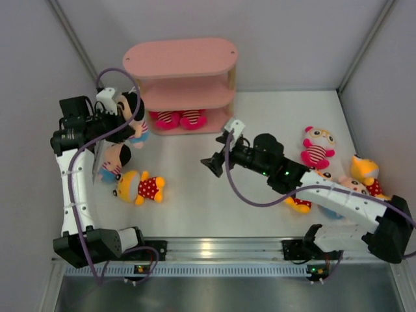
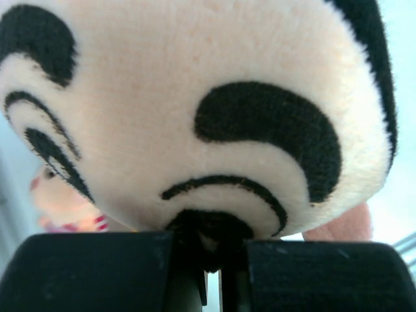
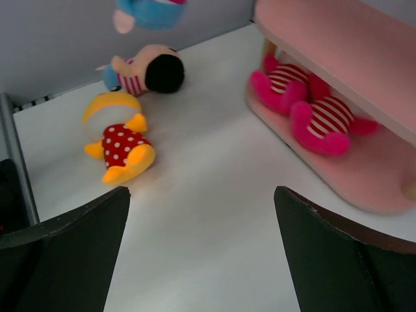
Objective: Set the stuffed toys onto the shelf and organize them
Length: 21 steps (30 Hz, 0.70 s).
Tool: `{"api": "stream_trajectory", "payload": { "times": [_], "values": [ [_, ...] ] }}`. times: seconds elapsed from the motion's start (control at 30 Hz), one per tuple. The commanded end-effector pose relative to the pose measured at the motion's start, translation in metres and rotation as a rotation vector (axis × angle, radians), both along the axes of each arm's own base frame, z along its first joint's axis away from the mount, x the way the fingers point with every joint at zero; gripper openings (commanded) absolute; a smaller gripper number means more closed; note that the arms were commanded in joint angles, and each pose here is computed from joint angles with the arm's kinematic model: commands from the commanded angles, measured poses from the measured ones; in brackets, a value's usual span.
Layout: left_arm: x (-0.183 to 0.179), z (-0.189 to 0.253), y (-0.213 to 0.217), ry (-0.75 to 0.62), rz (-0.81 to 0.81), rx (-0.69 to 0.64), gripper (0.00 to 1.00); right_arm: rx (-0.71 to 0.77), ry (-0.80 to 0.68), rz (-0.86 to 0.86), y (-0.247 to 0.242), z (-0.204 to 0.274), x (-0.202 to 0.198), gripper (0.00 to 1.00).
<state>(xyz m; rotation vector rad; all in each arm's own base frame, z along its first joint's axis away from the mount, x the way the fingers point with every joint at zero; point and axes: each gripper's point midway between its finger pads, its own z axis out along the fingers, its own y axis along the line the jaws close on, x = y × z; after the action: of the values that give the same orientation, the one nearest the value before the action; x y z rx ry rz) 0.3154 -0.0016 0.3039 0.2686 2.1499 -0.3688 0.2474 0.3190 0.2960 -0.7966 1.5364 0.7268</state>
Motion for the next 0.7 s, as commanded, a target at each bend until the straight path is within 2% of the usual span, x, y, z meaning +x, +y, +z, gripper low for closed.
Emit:
{"api": "stream_trajectory", "payload": {
  "times": [0.0,0.17,0.33,0.67],
  "values": [
    [-0.016,0.009,-0.046,0.016,-0.138,-0.155,0.00,0.129,-0.262,0.170,0.057,0.066,-0.018,0.94],
    [-0.027,0.008,-0.062,0.026,-0.191,-0.201,0.00,0.135,-0.275,0.264,0.121,0.058,-0.016,0.96],
    [-0.034,0.011,-0.070,0.019,-0.220,-0.218,0.00,0.139,-0.275,0.270,0.164,0.049,0.002,0.99],
    [-0.043,0.001,-0.075,0.033,-0.243,-0.194,0.00,0.161,-0.186,0.328,0.195,0.049,0.020,0.99]
  ]
}}
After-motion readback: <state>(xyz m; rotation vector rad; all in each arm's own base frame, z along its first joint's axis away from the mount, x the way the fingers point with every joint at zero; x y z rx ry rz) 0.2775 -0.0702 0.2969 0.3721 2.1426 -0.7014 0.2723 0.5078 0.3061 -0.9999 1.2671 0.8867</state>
